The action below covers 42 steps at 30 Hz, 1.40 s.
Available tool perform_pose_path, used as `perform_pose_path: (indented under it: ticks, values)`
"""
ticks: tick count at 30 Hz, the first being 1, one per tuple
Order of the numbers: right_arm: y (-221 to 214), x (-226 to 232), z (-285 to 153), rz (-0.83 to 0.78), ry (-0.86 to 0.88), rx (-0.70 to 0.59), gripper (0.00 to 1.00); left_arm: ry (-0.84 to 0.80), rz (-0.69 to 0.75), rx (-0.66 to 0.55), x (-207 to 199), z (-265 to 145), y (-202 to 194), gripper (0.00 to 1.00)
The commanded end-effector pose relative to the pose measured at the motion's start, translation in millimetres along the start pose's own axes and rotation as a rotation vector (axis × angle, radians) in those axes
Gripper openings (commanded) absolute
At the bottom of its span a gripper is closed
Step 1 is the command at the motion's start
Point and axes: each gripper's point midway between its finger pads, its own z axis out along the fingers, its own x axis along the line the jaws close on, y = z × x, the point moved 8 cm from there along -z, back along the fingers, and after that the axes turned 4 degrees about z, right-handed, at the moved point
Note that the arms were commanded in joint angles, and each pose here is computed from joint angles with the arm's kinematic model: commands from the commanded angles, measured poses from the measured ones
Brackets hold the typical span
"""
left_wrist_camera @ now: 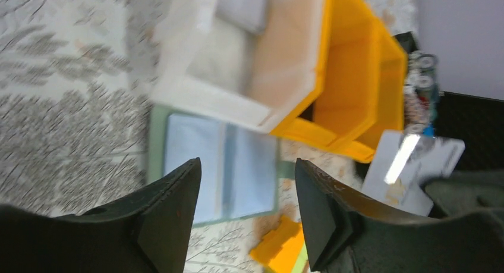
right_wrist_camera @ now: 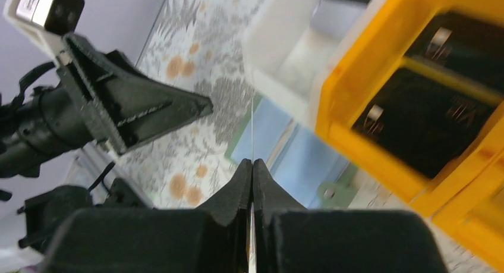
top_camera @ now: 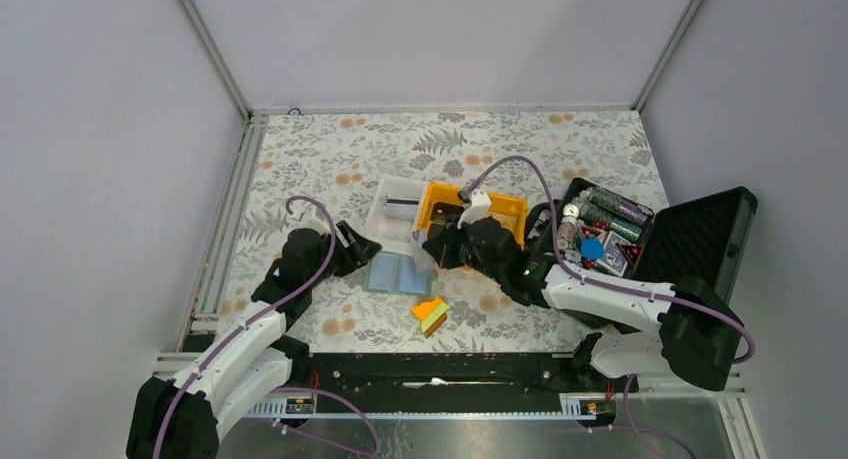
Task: Put the credit cards into the card holder
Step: Insert the credit card into the card holder.
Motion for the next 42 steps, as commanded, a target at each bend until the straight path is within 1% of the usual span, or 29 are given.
perform_pose_path:
  ticks: [1,4,8,12,15,19,21,23,25,30,35,42]
  values:
    - [-18,21,-7,0.224,0.101,-0.009,0.00,0.154,0.003,0.035,25,-2,-14,0.63]
    - [-36,21,-3,0.281,0.081,0.016,0.00,0.200,0.010,0.054,33,0,-20,0.65]
    - [-52,21,7,0.335,0.046,0.018,0.00,0.251,0.025,0.050,44,5,-23,0.67]
    - [-68,16,18,0.375,-0.013,0.022,0.00,0.240,0.025,0.090,47,16,-28,0.69]
    - [-78,10,23,0.387,-0.063,0.014,0.00,0.257,0.022,0.125,53,24,-34,0.68]
    - [-85,2,27,0.395,-0.116,-0.003,0.00,0.211,0.042,0.132,54,31,-37,0.65]
    - [-89,-3,29,0.398,-0.139,-0.003,0.00,0.183,0.050,0.169,52,36,-39,0.62]
    - [-93,-6,31,0.404,-0.156,0.000,0.00,0.188,0.052,0.207,53,41,-44,0.57]
    - [-96,-8,31,0.409,-0.160,0.005,0.00,0.203,0.062,0.225,53,42,-51,0.54]
    - [-97,-10,33,0.411,-0.175,0.002,0.00,0.253,0.114,0.227,52,36,-64,0.52]
    - [-100,-16,34,0.402,-0.210,-0.002,0.00,0.256,0.103,0.235,52,27,-73,0.49]
    - [-102,-28,33,0.373,-0.260,-0.010,0.00,0.242,0.093,0.231,49,18,-76,0.48]
